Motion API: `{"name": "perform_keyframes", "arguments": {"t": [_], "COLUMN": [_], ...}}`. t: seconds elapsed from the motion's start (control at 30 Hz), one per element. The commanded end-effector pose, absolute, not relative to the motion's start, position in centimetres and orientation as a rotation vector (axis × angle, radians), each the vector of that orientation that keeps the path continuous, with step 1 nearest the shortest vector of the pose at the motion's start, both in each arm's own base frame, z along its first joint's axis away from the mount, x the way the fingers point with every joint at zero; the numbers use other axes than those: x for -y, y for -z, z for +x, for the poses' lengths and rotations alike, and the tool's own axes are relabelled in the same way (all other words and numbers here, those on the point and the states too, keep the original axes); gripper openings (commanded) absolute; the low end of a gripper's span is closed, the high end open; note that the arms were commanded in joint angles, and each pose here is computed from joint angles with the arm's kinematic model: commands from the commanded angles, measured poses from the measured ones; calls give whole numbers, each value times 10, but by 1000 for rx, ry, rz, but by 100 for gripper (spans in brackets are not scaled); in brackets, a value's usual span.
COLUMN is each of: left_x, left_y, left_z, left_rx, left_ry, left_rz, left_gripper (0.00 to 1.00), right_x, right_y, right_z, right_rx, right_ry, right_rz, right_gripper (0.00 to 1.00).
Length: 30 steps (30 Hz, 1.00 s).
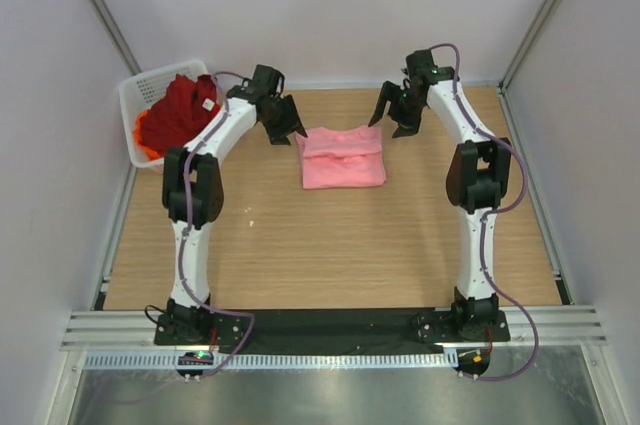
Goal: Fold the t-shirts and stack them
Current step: Fold the tshirt
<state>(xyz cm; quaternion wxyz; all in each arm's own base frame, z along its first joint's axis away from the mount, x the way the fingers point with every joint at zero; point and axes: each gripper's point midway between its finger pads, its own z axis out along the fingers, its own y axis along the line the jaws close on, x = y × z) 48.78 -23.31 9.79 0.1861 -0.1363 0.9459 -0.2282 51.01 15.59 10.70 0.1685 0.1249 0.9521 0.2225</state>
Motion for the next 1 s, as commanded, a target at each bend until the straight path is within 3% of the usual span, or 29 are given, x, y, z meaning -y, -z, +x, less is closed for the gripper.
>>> {"name": "perform_keyframes", "arguments": {"t": [0.0, 0.17, 0.43, 0.97], "left_x": [214, 205, 204, 205], "left_y": [-174, -179, -157, -171], "left_z": [465, 422, 361, 341], "left_rx": [-2541, -2561, -2635, -2616], "left_ry": [607, 623, 672, 710], "left_rz": [-289, -278, -298, -264], "left_gripper": [54, 52, 51, 50], "right_x": [-160, -206, -235, -254], "right_y": [-149, -137, -111, -83], "right_z": [464, 426, 429, 488], "right_rx": [-2710, -2709, -2677, -2569], "right_ry": [-419, -257, -139, -52], "right_rz": [158, -29, -88, -174], "right_gripper": [82, 81, 80, 79]}}
